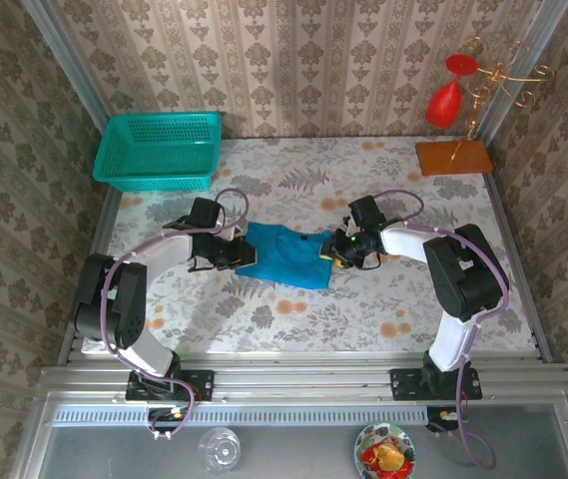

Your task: Fold the inside-out t-shirt

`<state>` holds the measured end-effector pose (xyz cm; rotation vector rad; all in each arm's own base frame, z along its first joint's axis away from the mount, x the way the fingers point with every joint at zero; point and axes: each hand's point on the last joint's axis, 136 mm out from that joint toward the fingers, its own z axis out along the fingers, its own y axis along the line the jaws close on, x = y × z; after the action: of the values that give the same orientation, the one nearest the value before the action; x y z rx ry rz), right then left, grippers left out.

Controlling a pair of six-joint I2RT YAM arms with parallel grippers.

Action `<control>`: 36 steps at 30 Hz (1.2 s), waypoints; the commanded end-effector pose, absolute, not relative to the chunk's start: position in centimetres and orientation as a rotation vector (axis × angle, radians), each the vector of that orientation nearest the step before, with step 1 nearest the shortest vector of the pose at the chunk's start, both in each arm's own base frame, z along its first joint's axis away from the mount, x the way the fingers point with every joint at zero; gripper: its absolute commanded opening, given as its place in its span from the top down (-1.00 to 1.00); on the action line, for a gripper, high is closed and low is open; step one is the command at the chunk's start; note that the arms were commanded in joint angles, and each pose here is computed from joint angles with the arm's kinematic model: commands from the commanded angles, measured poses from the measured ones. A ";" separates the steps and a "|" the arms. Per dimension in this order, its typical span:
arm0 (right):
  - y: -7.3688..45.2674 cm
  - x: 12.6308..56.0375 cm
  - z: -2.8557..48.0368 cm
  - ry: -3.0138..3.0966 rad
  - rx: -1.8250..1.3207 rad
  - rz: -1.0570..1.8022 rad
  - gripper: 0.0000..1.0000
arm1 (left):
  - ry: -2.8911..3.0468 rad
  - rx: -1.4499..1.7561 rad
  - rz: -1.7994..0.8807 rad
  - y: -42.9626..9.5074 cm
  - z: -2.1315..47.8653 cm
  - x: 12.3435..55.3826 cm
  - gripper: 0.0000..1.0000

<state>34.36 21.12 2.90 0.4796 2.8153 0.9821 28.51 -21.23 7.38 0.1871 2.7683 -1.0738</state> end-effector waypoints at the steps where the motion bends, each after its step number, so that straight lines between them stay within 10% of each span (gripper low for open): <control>1: 19.8 34.4 2.6 2.858 0.471 0.866 0.50 | 2.768 0.184 -1.107 -21.2 7.9 27.7 0.70; 11: 12.9 35.9 2.2 3.014 0.272 0.474 0.89 | 2.780 0.184 -1.033 -20.3 8.1 27.4 0.64; 25: -6.6 42.8 6.3 2.958 -0.031 -0.633 1.00 | 2.791 0.148 -0.931 -18.2 7.9 26.4 0.62; 36: -16.8 47.3 8.7 2.833 0.097 -0.839 1.00 | 2.812 0.160 -0.879 -17.4 8.9 25.8 0.61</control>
<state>46.19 -14.84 7.62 0.1554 2.8726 -0.7105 26.02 -18.16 7.98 0.1365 2.8118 -0.9224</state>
